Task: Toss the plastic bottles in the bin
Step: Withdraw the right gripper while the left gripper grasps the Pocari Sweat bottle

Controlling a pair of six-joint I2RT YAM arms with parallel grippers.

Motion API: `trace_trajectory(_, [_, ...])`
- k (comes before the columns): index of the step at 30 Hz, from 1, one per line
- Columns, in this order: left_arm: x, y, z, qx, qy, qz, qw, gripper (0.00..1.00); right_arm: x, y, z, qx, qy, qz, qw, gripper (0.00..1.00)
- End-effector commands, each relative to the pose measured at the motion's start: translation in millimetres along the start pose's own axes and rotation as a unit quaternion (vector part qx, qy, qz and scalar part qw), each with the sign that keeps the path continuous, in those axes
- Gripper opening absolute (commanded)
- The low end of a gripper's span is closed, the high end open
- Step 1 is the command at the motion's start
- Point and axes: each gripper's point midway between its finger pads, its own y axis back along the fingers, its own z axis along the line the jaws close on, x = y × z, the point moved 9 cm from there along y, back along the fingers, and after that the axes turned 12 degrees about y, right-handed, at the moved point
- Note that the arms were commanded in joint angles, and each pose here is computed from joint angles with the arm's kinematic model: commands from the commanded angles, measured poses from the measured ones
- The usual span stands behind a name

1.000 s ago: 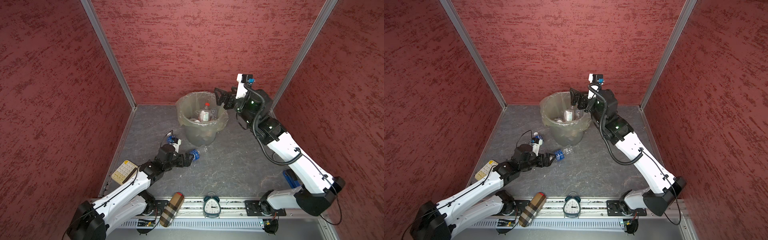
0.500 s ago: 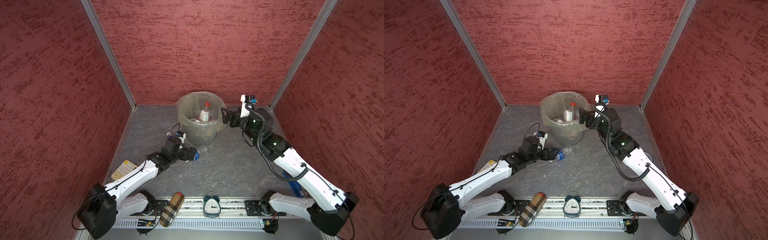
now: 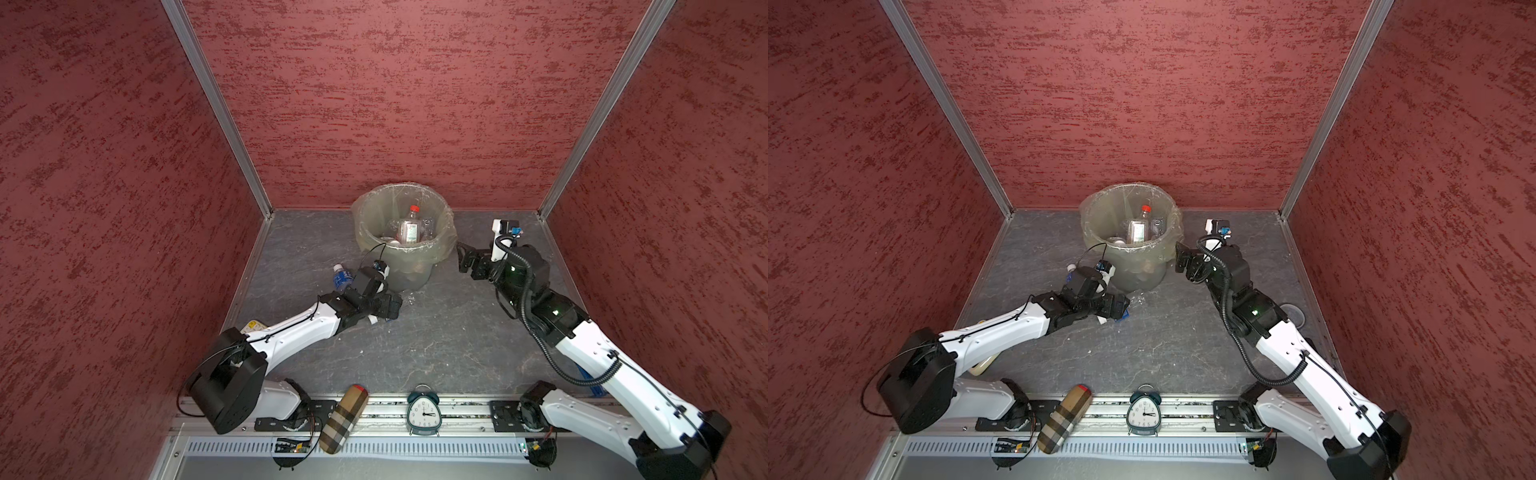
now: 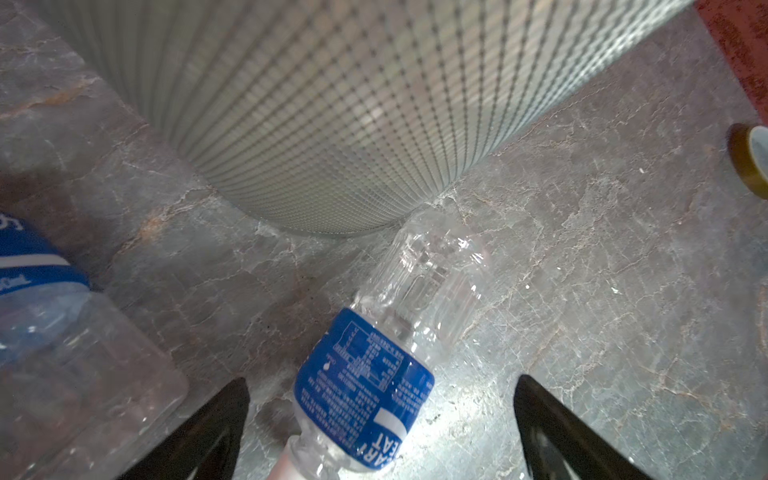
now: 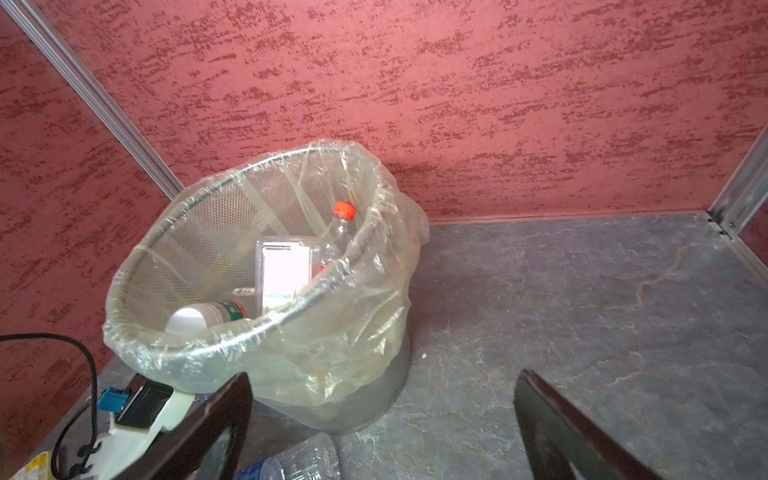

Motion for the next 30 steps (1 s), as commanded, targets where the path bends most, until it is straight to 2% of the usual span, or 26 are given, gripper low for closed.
trace_trajectory(1, [-1,-6,-6,-0.015,-0.037,0.001,0.999,1.0,8,6,-9,0.021,-0.012,0.006,1.0,0.99])
trace_trajectory(17, [16,-38,-14,-0.049,-0.094,0.039,0.994,0.97,54,13,-22,0.032,-0.018,0.06,0.998,0.99])
trace_trajectory(25, [21,-46,-19,-0.063,-0.116,0.045,0.99,0.97,59,16,-25,0.037,-0.021,0.064,0.997,0.99])
trace_trajectory(30, [22,-50,-21,-0.073,-0.128,0.051,0.988,0.93,62,15,-25,0.037,-0.023,0.068,0.997,0.99])
